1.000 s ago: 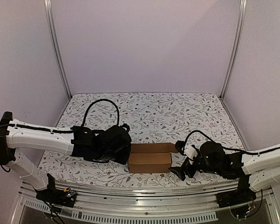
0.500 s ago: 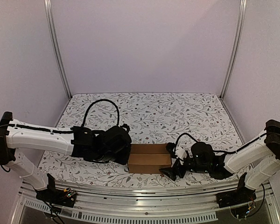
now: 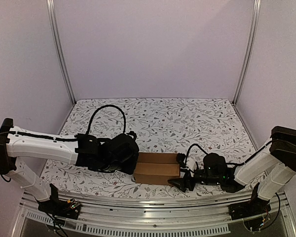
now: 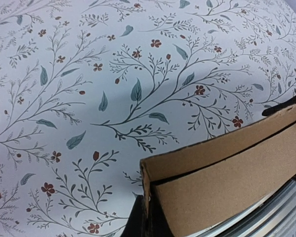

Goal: Fold the paper box

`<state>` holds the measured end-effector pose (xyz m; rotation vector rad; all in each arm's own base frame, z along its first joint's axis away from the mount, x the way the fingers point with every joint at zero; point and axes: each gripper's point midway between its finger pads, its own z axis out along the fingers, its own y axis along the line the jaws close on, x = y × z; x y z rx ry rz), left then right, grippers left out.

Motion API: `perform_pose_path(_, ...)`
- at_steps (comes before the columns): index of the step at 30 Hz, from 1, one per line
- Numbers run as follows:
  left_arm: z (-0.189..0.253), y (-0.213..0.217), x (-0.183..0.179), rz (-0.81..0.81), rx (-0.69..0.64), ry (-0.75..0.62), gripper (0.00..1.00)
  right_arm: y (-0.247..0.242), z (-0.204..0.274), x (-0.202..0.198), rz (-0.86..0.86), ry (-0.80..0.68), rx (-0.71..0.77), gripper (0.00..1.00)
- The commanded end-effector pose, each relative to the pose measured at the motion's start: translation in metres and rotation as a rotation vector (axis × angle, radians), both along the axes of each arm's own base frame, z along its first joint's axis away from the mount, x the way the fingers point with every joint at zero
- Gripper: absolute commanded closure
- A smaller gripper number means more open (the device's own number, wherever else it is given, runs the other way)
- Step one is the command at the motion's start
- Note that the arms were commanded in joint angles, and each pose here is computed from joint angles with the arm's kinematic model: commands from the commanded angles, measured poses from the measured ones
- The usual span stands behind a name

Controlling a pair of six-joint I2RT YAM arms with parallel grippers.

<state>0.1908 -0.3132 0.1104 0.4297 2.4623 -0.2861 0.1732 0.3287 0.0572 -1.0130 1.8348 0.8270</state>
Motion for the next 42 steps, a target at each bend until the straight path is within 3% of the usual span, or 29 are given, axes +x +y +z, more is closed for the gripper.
perform_pose_path(1, -0.028, 0.026, -0.018, -0.033, 0.145, 0.056, 1.00, -0.002, -0.004, -0.003, -0.003, 0.025, 0.031, 0.23)
perform_pose_path(7, -0.028, 0.034, -0.017, -0.029, 0.161, 0.045, 1.00, 0.003, -0.001, -0.007, 0.017, 0.012, 0.043, 0.25)
perform_pose_path(17, -0.029, 0.036, -0.017, -0.020, 0.159, 0.046, 1.00, 0.011, 0.007, -0.015, 0.058, -0.031, 0.060, 0.40)
perform_pose_path(28, -0.032, 0.032, -0.017, -0.034, 0.162, 0.049, 1.00, 0.011, 0.029, -0.020, 0.062, -0.145, 0.049, 0.32)
perform_pose_path(38, -0.032, 0.033, -0.017, -0.035, 0.158, 0.048, 1.00, 0.011, 0.023, -0.027, 0.093, -0.164, 0.009, 0.35)
perform_pose_path(42, -0.033, 0.033, -0.017, -0.034, 0.154, 0.052, 1.00, 0.012, 0.019, -0.030, 0.100, -0.162, -0.002, 0.40)
